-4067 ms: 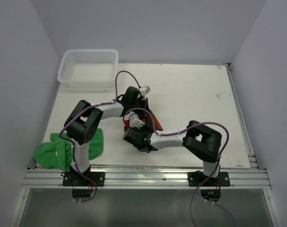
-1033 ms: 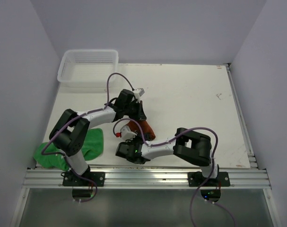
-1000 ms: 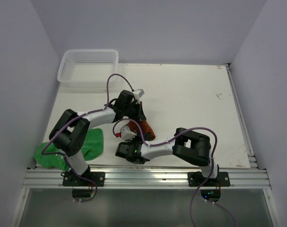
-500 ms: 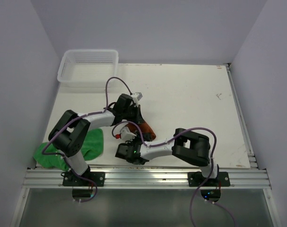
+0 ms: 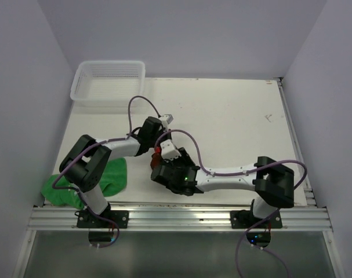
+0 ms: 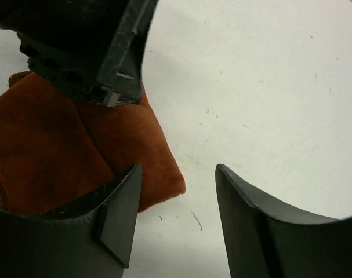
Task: Roll the towels
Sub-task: Roll the towel
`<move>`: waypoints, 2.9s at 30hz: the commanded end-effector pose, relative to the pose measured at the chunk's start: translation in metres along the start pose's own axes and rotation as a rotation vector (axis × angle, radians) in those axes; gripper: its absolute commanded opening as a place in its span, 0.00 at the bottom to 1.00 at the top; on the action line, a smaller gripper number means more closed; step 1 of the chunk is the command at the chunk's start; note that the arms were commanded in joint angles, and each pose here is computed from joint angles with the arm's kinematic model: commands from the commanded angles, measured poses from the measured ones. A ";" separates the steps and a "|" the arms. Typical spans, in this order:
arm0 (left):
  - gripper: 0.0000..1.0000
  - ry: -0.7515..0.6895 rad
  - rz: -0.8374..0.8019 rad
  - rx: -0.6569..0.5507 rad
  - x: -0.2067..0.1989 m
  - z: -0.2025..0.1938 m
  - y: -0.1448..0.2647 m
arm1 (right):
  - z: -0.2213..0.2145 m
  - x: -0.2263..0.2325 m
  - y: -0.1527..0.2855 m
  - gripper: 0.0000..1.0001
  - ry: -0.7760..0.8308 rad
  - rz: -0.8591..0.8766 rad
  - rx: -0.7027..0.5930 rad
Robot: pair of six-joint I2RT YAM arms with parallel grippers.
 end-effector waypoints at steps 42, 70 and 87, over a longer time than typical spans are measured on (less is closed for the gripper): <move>0.00 0.014 0.023 -0.040 0.005 -0.007 0.011 | -0.051 -0.020 -0.050 0.49 -0.587 0.575 0.353; 0.00 0.021 -0.099 -0.106 -0.035 0.017 0.052 | -0.047 0.040 0.007 0.33 0.301 -0.069 -0.023; 0.00 0.072 -0.024 0.020 -0.010 -0.076 0.040 | -0.049 0.052 0.019 0.53 0.259 0.000 -0.009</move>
Point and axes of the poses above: each gripper's point midway between its finger pads, its own y axis back along the fingers, its own x axis along the line the jaws close on, z = x × y, the point moved 8 cm from there along y, back along the fingers, and after that the axes turned 2 degrees about y, right-handed, at the moved point
